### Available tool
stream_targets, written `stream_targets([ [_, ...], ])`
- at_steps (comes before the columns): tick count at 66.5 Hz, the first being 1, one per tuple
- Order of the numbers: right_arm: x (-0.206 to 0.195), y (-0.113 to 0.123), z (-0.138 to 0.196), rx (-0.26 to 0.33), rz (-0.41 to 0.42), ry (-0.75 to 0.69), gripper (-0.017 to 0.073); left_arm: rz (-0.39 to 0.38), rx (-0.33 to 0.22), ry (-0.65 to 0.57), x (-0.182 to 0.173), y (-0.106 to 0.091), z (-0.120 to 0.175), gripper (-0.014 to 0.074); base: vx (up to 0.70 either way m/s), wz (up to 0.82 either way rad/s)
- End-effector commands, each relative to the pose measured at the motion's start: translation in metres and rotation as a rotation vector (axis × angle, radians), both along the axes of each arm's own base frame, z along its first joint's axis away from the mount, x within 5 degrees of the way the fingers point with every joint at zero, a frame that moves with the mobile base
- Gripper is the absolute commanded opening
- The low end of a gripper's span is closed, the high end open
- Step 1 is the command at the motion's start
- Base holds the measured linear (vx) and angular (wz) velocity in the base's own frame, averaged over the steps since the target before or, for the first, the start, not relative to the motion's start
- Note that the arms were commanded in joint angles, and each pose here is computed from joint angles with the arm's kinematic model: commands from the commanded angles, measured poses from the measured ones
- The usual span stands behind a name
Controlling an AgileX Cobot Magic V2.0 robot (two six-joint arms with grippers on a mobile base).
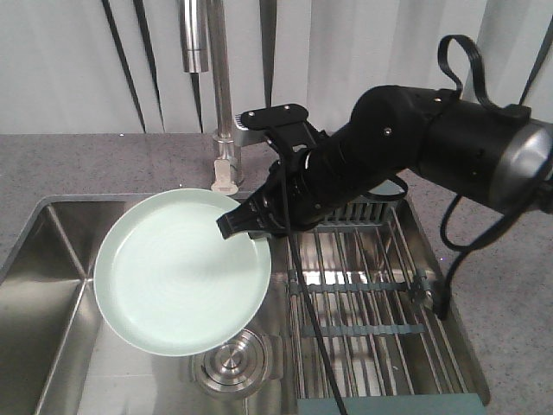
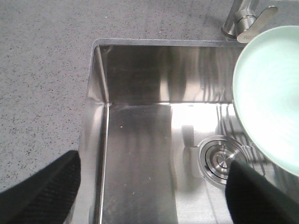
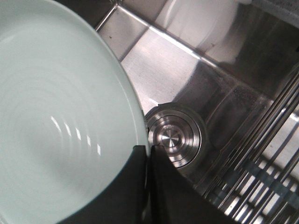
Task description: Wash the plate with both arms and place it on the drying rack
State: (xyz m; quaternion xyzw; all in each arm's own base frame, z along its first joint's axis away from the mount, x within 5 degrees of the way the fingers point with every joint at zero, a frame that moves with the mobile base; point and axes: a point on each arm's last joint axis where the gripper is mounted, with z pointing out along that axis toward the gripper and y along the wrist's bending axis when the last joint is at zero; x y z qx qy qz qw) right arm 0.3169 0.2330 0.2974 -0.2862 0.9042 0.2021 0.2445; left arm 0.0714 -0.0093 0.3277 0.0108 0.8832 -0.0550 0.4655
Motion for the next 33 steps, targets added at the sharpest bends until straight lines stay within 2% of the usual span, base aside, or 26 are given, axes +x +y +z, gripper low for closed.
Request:
stream_targets([
  [1,0.011,0.000,0.034,0.060,-0.010,-0.107,-0.0001,0.001,-0.018,-0.080,0.003,-0.001,0.012,0.0585,0.00,0.00],
  [17,0.045,-0.010,0.042,0.059,-0.050,-0.127,-0.0001,0.001,-0.018,-0.080,0.003,-0.001,0.012,0.0585,0.00,0.00],
  [33,0.067,-0.039,0.041,0.031,-0.117,-0.131,-0.0001,0.001,-0.018,-0.080,0.003,-0.001,0.012,0.0585,0.00,0.00],
])
